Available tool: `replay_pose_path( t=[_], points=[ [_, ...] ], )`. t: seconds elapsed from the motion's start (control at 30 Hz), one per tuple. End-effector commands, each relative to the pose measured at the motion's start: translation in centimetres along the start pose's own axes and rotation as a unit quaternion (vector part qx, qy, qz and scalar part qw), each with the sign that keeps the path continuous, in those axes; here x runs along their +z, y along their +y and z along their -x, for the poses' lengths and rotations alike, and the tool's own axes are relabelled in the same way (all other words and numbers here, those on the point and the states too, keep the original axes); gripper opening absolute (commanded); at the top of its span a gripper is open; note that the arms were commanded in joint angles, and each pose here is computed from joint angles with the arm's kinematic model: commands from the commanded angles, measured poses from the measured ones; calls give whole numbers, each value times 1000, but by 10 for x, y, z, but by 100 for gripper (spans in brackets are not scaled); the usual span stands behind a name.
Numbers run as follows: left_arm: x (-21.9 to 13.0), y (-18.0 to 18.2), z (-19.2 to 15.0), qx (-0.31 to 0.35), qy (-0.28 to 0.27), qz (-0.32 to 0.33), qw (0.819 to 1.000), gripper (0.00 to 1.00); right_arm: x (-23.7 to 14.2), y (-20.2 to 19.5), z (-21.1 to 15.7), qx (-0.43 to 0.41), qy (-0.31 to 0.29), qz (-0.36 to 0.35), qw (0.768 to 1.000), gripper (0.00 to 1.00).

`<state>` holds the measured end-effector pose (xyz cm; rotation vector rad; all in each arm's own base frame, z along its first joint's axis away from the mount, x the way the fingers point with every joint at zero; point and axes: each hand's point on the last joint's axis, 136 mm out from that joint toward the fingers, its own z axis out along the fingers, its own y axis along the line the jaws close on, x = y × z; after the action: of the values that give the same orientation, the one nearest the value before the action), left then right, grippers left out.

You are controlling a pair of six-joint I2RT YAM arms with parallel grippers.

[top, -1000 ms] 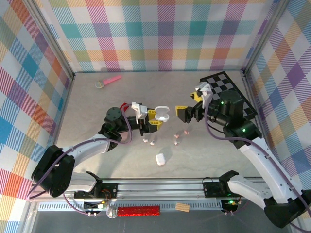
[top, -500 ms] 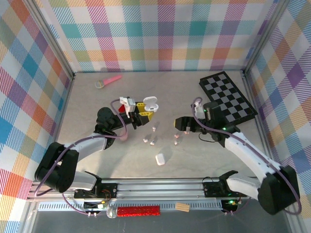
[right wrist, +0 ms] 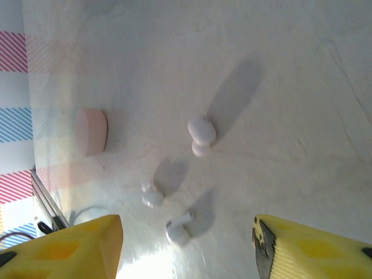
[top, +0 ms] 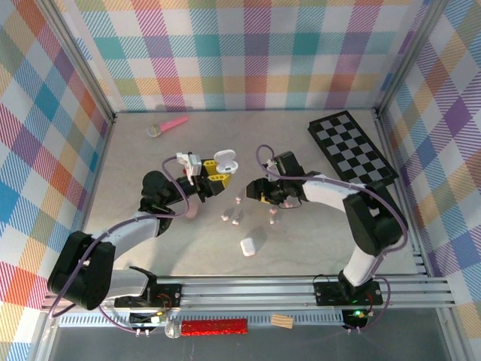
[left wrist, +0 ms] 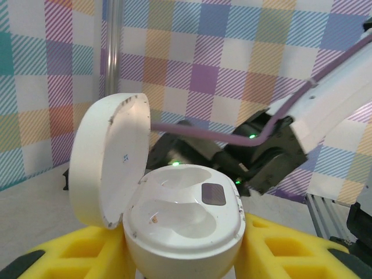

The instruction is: Insert the wireless bluetooth earbuds into the charging case

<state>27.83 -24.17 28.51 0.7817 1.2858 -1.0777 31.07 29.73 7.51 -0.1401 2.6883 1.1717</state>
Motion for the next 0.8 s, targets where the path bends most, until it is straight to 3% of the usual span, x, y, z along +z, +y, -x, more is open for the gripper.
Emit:
replay_pose_path(
  t=[0.0,0.3,0.77],
  points=[
    [-6,-2,10,27,-4,6,1000,43,19,12,10,7,11,27,1000,59],
    [-9,-7,12,34,2,7,999,43,57,12,15,13,43,27,999,57],
    [-10,-12,13,38,3,-1,999,43,72,2,1,15,71,0,997,55]
  ],
)
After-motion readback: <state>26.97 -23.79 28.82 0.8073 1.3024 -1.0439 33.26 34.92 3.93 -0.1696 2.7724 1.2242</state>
